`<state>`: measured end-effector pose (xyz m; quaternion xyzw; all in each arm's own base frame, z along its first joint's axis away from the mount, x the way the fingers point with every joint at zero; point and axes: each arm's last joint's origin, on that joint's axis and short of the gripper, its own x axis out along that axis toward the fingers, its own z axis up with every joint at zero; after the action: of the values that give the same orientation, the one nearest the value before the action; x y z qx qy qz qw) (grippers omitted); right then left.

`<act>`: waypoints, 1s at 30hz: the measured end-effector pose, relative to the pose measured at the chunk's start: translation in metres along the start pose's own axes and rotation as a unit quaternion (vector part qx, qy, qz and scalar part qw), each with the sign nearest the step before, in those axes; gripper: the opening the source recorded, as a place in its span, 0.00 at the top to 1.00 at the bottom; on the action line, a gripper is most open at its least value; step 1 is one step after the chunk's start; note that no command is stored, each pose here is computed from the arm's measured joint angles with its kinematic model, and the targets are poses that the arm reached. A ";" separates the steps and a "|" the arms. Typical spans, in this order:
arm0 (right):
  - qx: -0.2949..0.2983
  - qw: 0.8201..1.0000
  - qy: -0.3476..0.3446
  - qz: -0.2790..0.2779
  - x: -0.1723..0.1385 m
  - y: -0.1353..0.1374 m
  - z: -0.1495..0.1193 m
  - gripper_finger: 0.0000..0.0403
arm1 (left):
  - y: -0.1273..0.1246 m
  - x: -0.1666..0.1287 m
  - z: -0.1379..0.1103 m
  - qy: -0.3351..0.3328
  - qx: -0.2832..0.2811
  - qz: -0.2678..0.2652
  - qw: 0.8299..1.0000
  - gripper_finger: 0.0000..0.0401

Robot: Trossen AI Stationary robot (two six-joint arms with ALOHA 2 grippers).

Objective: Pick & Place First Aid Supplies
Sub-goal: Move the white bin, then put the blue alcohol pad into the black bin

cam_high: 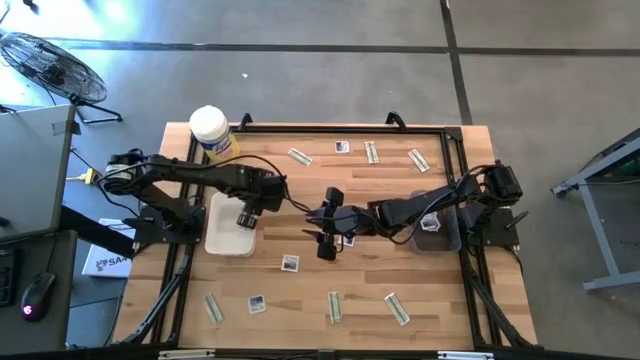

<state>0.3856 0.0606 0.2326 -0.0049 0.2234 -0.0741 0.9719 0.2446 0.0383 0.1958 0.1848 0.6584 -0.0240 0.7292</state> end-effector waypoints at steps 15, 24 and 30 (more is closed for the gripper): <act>0.020 0.994 0.103 -0.016 -0.002 -0.002 -0.021 0.49 | 0.003 -0.028 0.005 -0.139 -0.087 -0.026 0.986 0.71; -0.029 0.979 0.204 -0.004 0.011 0.017 -0.060 0.50 | 0.014 -0.060 0.011 -0.283 -0.214 0.021 0.935 0.71; 0.022 0.960 0.280 -0.013 0.014 0.023 -0.086 0.55 | 0.021 -0.064 0.016 -0.306 -0.238 0.085 0.918 0.71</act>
<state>0.3643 0.0834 0.1484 0.0345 0.4849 -0.0897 0.8693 0.2576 0.0397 0.2640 0.0444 0.3710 0.1399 0.9170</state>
